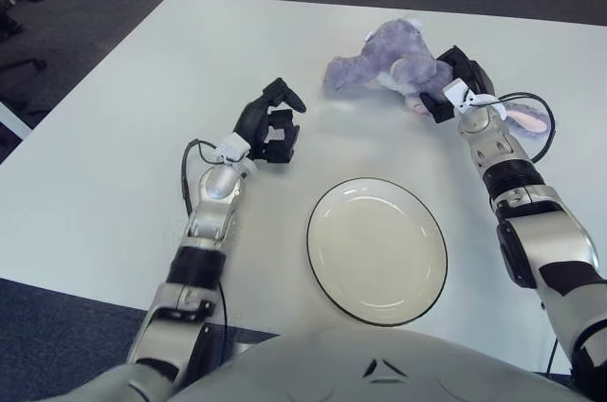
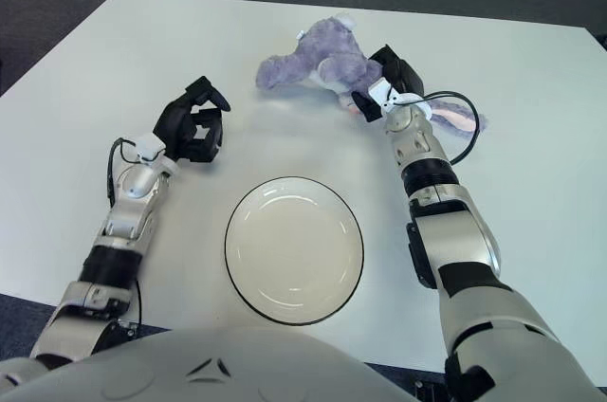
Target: Put the doll into the plate.
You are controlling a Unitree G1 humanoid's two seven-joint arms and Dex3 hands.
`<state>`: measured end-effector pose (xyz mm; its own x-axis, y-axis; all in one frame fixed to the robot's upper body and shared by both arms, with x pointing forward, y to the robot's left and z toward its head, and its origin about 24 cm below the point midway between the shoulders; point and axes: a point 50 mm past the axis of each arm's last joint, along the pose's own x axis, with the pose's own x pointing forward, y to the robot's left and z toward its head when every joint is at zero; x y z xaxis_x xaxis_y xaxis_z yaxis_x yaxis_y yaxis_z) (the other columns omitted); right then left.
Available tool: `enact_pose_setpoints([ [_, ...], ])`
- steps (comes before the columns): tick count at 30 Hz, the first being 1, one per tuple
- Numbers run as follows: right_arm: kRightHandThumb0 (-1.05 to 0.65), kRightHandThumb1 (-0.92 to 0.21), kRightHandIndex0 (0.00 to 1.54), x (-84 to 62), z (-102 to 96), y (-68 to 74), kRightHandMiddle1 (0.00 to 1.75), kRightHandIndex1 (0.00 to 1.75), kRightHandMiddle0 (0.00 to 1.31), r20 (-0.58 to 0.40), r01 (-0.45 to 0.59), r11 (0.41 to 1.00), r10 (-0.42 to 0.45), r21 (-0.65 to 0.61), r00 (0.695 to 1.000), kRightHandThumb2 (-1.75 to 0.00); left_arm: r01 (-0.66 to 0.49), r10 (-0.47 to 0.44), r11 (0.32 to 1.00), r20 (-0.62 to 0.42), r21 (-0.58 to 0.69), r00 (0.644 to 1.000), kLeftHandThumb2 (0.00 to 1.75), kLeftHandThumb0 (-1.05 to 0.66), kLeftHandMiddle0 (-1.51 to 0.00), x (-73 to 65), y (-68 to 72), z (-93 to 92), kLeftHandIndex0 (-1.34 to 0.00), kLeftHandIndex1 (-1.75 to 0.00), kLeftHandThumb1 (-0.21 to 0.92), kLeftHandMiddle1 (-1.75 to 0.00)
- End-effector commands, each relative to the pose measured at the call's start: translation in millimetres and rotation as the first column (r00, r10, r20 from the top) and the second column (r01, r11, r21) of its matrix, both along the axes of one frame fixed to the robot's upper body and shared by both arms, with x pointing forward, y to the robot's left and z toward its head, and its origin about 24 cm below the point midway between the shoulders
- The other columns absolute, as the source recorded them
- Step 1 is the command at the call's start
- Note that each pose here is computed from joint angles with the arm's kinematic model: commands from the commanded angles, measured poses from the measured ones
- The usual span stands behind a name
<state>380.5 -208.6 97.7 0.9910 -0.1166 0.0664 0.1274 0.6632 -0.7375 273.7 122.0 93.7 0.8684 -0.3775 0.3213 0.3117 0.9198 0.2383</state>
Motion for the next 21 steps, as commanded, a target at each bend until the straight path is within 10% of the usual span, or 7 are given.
enact_pose_setpoints([
  [1,0.0,-0.03,0.89,-8.7,-30.3,-3.1,1.75,1.58,0.59,-0.142,0.038,0.999,-0.035,0.019,0.989,-1.59,0.034,-0.039,0.997,0.082,0.07,0.996,1.14,-0.43,-1.12,-13.2,-10.9,21.8,-0.5,-1.75,0.45,-1.75],
  [21,0.0,-0.02,0.89,2.1,-15.4,6.1,1.75,1.58,0.6,-0.185,0.076,0.991,-0.054,0.113,0.981,-1.6,0.022,-0.216,0.913,0.438,0.408,0.873,1.21,-0.45,-1.09,-42.0,-31.7,35.5,-0.54,-1.75,0.4,-1.75],
])
